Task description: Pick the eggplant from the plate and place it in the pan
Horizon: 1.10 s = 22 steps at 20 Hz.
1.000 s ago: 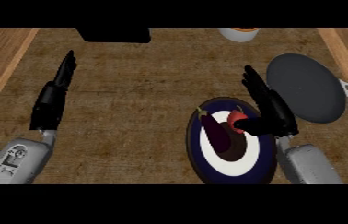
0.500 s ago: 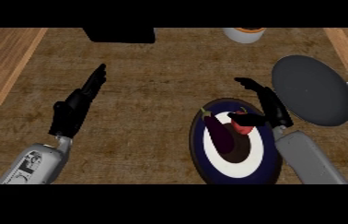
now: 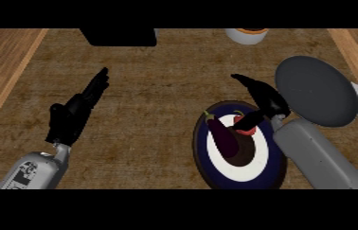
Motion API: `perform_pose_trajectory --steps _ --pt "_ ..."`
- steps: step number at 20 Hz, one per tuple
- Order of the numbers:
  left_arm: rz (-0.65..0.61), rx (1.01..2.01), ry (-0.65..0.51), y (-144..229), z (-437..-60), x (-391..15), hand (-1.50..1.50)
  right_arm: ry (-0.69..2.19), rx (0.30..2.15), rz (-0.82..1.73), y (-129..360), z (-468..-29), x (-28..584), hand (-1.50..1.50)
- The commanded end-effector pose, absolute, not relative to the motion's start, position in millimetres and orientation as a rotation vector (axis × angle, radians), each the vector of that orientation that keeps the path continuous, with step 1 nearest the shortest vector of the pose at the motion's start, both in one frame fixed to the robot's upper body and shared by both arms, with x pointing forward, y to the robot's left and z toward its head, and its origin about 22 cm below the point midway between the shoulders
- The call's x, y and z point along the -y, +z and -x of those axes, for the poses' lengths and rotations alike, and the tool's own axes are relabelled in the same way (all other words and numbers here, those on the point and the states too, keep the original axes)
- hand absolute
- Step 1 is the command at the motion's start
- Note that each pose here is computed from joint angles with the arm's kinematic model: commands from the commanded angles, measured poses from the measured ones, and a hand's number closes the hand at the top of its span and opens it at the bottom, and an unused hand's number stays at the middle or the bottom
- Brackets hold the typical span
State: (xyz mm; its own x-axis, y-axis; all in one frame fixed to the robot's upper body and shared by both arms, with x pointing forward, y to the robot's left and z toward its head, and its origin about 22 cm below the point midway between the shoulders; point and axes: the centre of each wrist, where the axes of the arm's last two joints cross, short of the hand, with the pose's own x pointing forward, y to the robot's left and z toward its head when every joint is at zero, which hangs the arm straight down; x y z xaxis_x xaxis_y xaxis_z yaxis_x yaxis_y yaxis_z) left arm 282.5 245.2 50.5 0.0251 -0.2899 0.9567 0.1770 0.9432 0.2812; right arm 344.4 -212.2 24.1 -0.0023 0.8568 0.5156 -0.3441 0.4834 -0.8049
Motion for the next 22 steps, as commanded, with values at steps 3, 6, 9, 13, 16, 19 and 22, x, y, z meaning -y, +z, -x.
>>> perform_pose_trajectory --steps 3,6,9,13,16,19,22 --pt "-0.088 1.492 -0.360 44.5 -278.1 -247.9 0.00 1.317 0.937 0.619 64.1 -366.8 167.5 -1.50" --pt "-0.083 1.498 -0.392 47.4 -277.7 -242.5 0.00 1.453 0.756 0.578 68.2 -368.5 140.8 -1.50" --pt "-0.085 1.498 -0.355 52.4 -282.9 -258.4 0.00 1.538 0.621 0.513 68.1 -367.0 113.6 -1.50" --pt "-0.082 1.486 -0.357 49.6 -265.7 -253.3 0.00 1.565 0.530 0.442 85.6 -368.9 83.9 -1.50" --pt "-0.080 1.492 -0.356 61.2 -260.2 -249.5 0.00 1.560 0.481 0.470 79.2 -366.3 78.3 -1.50" --pt "-0.100 1.504 -0.340 52.6 -281.8 -238.8 0.00 1.584 0.466 0.515 75.6 -365.0 58.2 -1.50" --pt "-0.081 1.508 -0.338 62.3 -288.7 -250.3 0.00 1.581 0.461 0.550 57.6 -361.3 74.5 -1.50"
